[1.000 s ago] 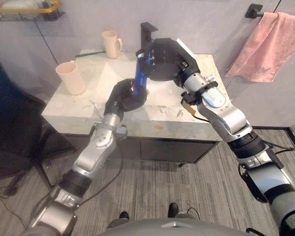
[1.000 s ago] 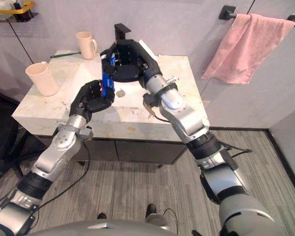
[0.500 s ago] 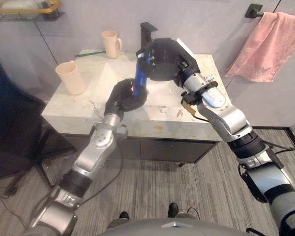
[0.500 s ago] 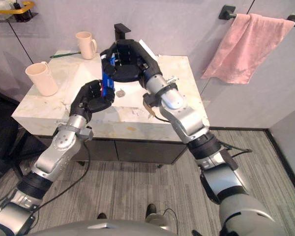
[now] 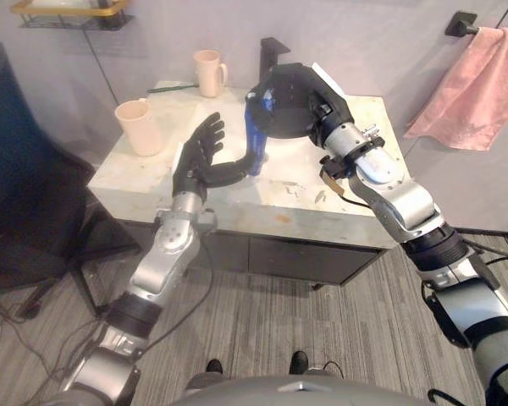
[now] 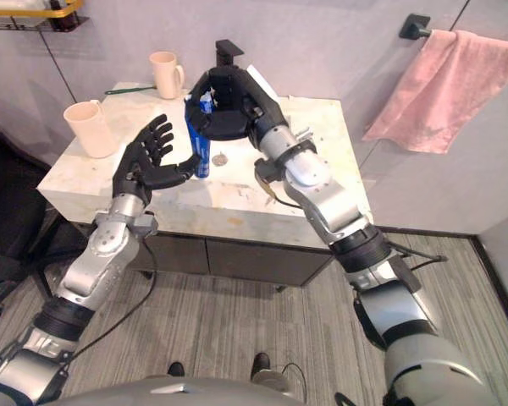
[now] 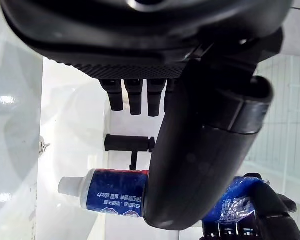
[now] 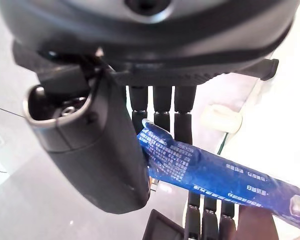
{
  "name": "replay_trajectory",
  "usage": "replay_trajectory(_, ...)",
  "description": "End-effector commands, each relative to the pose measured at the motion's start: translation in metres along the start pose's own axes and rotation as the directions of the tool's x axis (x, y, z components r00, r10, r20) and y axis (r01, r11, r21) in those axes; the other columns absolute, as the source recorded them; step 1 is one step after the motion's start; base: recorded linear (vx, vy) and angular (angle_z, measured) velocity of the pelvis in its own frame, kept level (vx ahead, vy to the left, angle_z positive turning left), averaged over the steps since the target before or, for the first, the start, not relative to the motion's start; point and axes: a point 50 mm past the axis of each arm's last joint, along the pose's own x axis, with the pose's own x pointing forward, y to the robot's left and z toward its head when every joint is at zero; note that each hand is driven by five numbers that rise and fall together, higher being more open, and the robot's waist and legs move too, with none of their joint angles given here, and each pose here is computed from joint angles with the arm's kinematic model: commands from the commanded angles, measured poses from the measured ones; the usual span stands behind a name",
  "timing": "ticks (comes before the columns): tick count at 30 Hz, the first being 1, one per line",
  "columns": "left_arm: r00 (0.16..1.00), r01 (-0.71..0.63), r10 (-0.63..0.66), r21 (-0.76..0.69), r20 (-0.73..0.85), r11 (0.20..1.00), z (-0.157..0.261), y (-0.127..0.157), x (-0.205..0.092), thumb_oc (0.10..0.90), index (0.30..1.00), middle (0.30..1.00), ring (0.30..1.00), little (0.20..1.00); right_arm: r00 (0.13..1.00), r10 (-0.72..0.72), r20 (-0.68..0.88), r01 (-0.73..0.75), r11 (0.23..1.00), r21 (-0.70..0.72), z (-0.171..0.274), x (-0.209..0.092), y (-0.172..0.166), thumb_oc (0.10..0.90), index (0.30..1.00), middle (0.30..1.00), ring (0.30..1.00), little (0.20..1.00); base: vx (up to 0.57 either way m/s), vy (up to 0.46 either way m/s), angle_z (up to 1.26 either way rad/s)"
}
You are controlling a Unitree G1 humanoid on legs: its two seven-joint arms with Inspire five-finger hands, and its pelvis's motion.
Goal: Organize the bathroom.
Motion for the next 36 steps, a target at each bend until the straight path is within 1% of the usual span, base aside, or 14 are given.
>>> replay_trajectory(1,0.957,-0.053,0.043,0.025,0.285,0.998,0.049,0.021,0.006,0.8,0.9,0.9,0.9,0.9,0.922,0.004,0.386,0.005,1.0,-0.02,0.084,0.017,-0.003,0.4,0.3,0.3,0.3,0.3,-0.02,-0.075,0.19)
replay_trajectory(5,0.956,-0.07,0.064,0.01,0.288,0.997,0.048,0.028,0.002,0.8,0.9,0.9,0.9,0.9,0.916,0.001,0.4,0.02,0.999,-0.05,0.089,0.019,-0.006,0.4,0.3,0.3,0.3,0.3,-0.01,-0.073,0.2)
replay_trajectory(7,0.952,-0.074,0.067,0.014,0.3,0.997,0.049,0.032,-0.003,0.8,0.9,0.9,0.9,0.9,0.906,0.0,0.423,0.049,0.993,-0.107,0.095,0.019,-0.008,0.4,0.3,0.3,0.3,0.3,-0.03,-0.1,0.16)
replay_trajectory(11,0.944,-0.096,0.099,-0.024,0.314,0.995,0.051,0.04,-0.011,0.8,0.9,0.9,0.9,0.9,0.886,-0.011,0.463,0.094,0.983,-0.156,0.106,0.018,-0.014,0.4,0.3,0.3,0.3,0.3,-0.04,-0.086,0.15)
replay_trajectory(15,0.925,-0.131,0.138,-0.042,0.353,0.99,0.056,0.045,-0.02,0.8,0.9,0.9,0.9,0.9,0.856,-0.036,0.515,0.178,0.957,-0.229,0.12,0.014,-0.024,0.4,0.3,0.3,0.3,0.3,-0.06,-0.06,0.36)
replay_trajectory(16,0.921,-0.141,0.148,-0.047,0.36,0.989,0.057,0.048,-0.023,0.8,0.9,0.9,0.9,0.9,0.846,-0.047,0.531,0.22,0.938,-0.268,0.126,0.012,-0.029,0.4,0.3,0.3,0.3,0.3,-0.06,-0.03,0.43)
replay_trajectory(19,0.915,-0.158,0.168,-0.058,0.367,0.986,0.058,0.052,-0.026,0.8,0.9,0.9,0.9,0.9,0.834,-0.073,0.548,0.275,0.914,-0.297,0.135,0.007,-0.041,0.4,0.3,0.3,0.3,0.3,-0.03,-0.005,0.77)
replay_trajectory(22,0.918,-0.159,0.176,-0.077,0.354,0.984,0.057,0.06,-0.03,0.8,0.9,0.9,0.9,0.9,0.814,-0.096,0.573,0.352,0.866,-0.354,0.142,0.003,-0.052,0.4,0.3,0.3,0.3,0.3,0.02,0.055,1.1)
replay_trajectory(27,0.909,-0.202,0.211,-0.065,0.359,0.977,0.058,0.067,-0.039,0.8,0.9,0.9,0.9,0.9,0.776,-0.135,0.616,0.414,0.846,-0.336,0.15,0.002,-0.056,0.4,0.3,0.3,0.3,0.3,0.02,0.106,0.38)
replay_trajectory(28,0.907,-0.223,0.23,-0.062,0.352,0.973,0.058,0.069,-0.041,0.8,0.9,0.9,0.9,0.9,0.762,-0.143,0.631,0.442,0.827,-0.346,0.154,0.001,-0.057,0.4,0.3,0.3,0.3,0.3,0.03,0.107,0.42)
replay_trajectory(31,0.914,-0.255,0.253,-0.037,0.317,0.966,0.052,0.072,-0.042,0.8,0.9,0.9,0.9,0.9,0.728,-0.162,0.667,0.483,0.811,-0.33,0.161,-0.002,-0.062,0.4,0.3,0.3,0.3,0.3,0.03,0.106,0.5)
replay_trajectory(32,0.918,-0.27,0.264,-0.021,0.295,0.963,0.049,0.074,-0.043,0.8,0.9,0.9,0.9,0.9,0.702,-0.174,0.691,0.515,0.793,-0.324,0.164,-0.005,-0.064,0.4,0.3,0.3,0.3,0.3,0.03,0.085,0.41)
replay_trajectory(35,0.925,-0.274,0.267,-0.013,0.27,0.962,0.045,0.076,-0.044,0.8,0.9,0.9,0.9,0.9,0.683,-0.184,0.707,0.542,0.777,-0.32,0.166,-0.005,-0.066,0.4,0.3,0.3,0.3,0.3,0.05,0.102,0.36)
replay_trajectory(36,0.944,-0.26,0.26,-0.027,0.201,0.965,0.036,0.078,-0.044,0.8,0.9,0.9,0.9,0.9,0.632,-0.22,0.743,0.607,0.737,-0.298,0.169,-0.008,-0.07,0.4,0.3,0.3,0.3,0.3,0.08,0.138,0.26)
